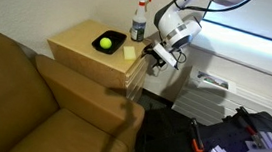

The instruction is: Pull the pull out table out then place the sponge on it

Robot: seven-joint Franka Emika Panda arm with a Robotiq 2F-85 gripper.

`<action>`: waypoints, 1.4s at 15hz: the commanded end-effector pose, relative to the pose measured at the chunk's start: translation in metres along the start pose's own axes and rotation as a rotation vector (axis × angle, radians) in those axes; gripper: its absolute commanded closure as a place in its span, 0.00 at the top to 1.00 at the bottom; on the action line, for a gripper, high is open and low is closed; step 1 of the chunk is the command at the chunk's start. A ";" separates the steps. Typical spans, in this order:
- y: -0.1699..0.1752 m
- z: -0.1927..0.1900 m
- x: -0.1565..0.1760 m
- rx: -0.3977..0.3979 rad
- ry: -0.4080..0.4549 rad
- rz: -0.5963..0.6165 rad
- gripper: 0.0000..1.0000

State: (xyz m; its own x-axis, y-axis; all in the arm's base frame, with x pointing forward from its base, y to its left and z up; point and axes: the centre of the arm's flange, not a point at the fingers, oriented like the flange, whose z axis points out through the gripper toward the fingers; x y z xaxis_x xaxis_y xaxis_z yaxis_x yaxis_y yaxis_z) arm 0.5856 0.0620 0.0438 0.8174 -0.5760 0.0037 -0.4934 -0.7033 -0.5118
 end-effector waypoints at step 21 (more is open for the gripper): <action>0.008 0.061 0.002 -0.135 0.014 -0.200 1.00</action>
State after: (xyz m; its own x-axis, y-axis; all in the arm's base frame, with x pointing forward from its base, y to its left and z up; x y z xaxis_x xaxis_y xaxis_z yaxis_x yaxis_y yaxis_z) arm 0.5986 0.0805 0.0132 0.8881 -0.4562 0.0563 -0.3769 -0.7928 -0.4790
